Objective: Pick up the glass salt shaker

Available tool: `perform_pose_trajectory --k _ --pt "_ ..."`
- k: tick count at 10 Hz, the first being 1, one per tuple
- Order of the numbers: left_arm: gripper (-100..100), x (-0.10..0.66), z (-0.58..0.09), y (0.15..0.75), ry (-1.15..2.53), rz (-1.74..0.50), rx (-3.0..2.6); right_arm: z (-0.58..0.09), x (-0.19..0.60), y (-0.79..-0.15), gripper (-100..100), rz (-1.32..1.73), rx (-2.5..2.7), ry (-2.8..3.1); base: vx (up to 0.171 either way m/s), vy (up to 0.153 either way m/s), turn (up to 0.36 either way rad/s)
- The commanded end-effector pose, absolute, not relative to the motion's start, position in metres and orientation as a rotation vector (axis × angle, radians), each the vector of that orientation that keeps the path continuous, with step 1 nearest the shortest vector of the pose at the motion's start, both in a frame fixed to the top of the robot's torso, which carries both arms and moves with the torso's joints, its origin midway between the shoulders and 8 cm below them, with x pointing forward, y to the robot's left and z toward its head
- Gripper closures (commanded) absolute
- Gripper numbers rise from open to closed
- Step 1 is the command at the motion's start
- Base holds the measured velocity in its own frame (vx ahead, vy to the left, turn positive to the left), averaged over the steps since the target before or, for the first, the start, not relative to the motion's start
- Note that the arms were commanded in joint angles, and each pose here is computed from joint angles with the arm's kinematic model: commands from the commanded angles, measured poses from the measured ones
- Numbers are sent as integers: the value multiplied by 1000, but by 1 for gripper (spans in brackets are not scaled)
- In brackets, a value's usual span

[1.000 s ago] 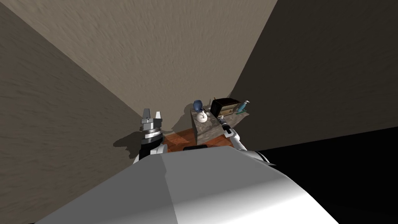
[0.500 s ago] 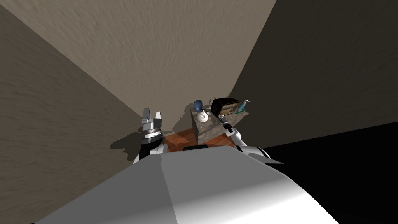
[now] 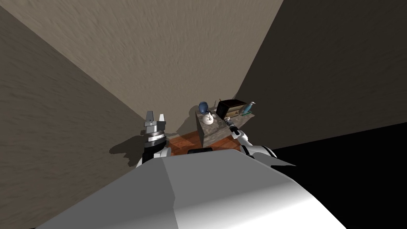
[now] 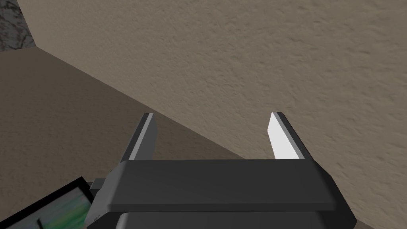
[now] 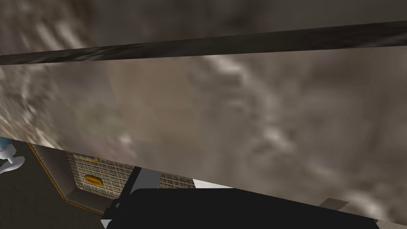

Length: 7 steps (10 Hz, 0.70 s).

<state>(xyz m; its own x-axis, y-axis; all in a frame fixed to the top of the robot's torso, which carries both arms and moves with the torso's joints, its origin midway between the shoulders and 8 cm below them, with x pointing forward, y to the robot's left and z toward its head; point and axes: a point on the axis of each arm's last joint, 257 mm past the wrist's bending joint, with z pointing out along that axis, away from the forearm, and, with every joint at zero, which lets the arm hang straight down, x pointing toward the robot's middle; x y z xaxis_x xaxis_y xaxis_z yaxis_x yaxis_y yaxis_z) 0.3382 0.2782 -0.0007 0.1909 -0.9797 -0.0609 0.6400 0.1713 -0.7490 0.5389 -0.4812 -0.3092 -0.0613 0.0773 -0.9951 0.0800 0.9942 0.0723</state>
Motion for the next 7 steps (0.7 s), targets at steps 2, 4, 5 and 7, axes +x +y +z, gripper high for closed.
perform_pose_trajectory --k 2,4,5,7 --pt "0 338 -1 278 628 -1263 -665 -304 543 -491 -100 -9 123 1627 -10 70 -40" --pt "0 338 -1 278 628 -1263 -665 -303 543 -492 100 -10 120 1623 0 4 -2" --pt "0 338 -1 278 628 -1263 -665 -303 543 -492 100 -10 120 1623 0 0 0" --pt "0 338 -1 278 628 -1263 -665 -303 543 -492 100 -9 120 1623 0 0 0"
